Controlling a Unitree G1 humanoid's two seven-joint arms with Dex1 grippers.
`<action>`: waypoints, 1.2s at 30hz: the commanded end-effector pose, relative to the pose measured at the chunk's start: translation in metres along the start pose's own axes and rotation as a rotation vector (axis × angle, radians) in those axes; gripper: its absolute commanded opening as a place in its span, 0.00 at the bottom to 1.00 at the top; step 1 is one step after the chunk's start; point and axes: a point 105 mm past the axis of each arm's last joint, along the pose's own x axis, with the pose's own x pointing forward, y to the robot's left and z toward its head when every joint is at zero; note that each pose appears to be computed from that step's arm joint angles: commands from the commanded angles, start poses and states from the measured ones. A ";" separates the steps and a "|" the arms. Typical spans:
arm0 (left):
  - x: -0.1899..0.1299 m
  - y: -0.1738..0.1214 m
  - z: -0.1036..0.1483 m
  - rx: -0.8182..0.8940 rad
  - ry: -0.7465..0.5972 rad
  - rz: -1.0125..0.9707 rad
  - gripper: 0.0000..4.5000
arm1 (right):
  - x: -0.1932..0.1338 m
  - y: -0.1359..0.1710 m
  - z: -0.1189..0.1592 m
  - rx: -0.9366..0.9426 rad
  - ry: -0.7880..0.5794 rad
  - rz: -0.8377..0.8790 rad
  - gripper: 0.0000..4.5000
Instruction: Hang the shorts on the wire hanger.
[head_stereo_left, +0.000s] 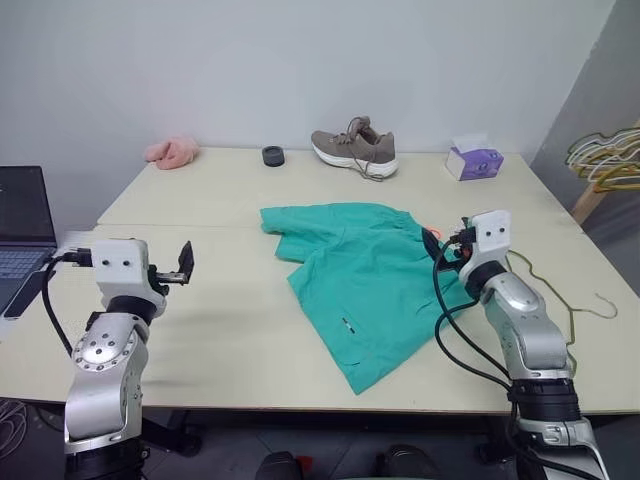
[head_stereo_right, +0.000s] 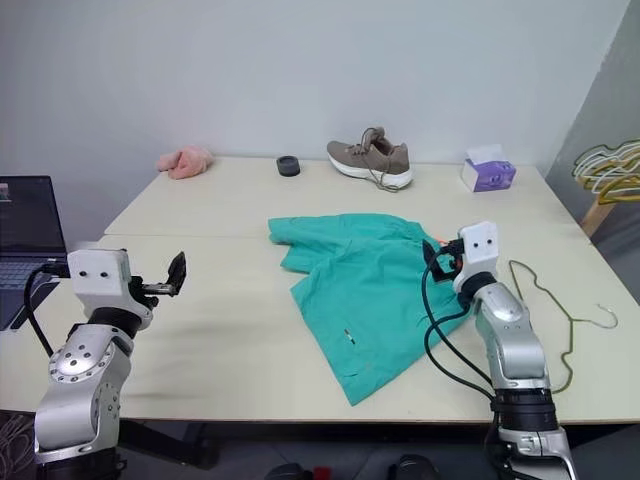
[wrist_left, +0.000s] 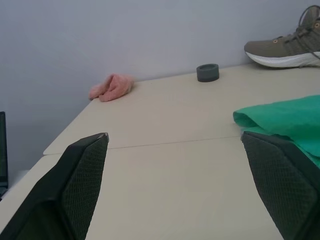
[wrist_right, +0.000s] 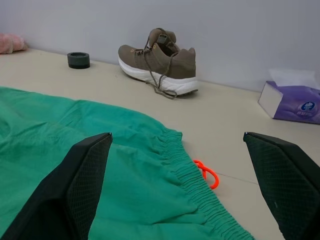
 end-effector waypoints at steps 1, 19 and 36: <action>0.001 -0.002 0.012 0.032 -0.045 -0.018 1.00 | 0.000 0.001 0.019 -0.027 -0.078 0.005 1.00; -0.011 -0.019 0.001 0.043 -0.008 -0.102 1.00 | -0.019 0.006 0.002 -0.022 -0.022 0.104 1.00; -0.071 -0.124 -0.018 -0.045 0.161 -0.940 1.00 | -0.091 0.071 -0.007 -0.043 0.133 0.817 1.00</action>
